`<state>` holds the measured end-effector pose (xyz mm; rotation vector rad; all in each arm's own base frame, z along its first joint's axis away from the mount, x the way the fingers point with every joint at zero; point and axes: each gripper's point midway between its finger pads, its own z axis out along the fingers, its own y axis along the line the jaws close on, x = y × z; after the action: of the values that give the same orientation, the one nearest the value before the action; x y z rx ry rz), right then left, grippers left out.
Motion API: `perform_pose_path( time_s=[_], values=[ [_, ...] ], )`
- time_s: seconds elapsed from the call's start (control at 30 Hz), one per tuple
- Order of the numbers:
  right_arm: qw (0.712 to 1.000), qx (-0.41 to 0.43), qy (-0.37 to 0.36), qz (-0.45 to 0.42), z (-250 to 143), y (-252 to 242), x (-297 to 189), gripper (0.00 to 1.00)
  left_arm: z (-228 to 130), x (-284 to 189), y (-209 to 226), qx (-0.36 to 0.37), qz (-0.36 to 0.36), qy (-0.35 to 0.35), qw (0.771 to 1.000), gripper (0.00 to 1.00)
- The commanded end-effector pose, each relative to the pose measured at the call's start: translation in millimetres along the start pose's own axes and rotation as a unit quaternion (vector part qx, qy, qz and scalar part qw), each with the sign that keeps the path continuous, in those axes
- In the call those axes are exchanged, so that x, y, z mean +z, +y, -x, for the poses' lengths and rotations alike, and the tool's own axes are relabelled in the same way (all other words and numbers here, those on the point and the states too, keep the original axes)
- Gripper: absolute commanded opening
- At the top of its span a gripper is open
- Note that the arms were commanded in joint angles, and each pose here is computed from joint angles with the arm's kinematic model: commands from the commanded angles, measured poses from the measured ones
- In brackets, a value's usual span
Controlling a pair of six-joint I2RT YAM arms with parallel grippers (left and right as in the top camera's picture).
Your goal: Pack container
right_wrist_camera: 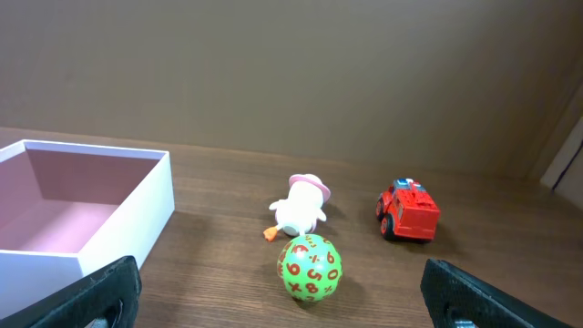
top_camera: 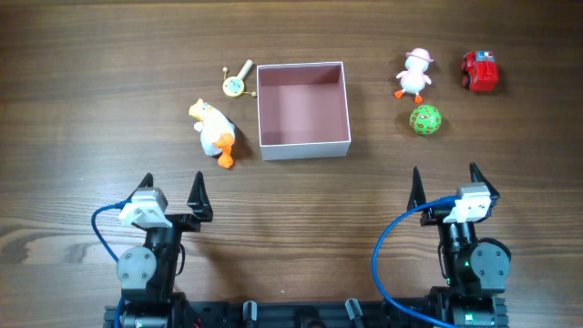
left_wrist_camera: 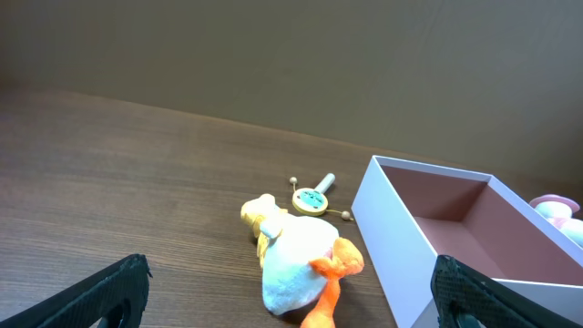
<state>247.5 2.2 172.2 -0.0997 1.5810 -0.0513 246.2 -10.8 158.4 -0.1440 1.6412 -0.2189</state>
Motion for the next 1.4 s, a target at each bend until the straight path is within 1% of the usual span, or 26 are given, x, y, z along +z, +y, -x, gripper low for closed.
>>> perform_pose_path(
  time_s=[0.0,1.27,1.37],
  values=[
    [1.000,0.009,-0.001,-0.006,0.1,-1.6,0.0,1.00,-1.5,-0.2,-1.0,-0.005,-0.005,0.001,1.000,1.00],
    [1.000,0.011,-0.001,-0.006,0.1,-1.5,0.0,1.00,-1.5,-0.2,-1.0,-0.005,-0.005,0.001,1.000,1.00],
    [1.000,0.011,-0.014,-0.007,6.7,-2.1,-0.1,1.00,-1.5,-0.2,-1.0,-0.005,-0.005,0.001,1.000,1.00]
  ],
)
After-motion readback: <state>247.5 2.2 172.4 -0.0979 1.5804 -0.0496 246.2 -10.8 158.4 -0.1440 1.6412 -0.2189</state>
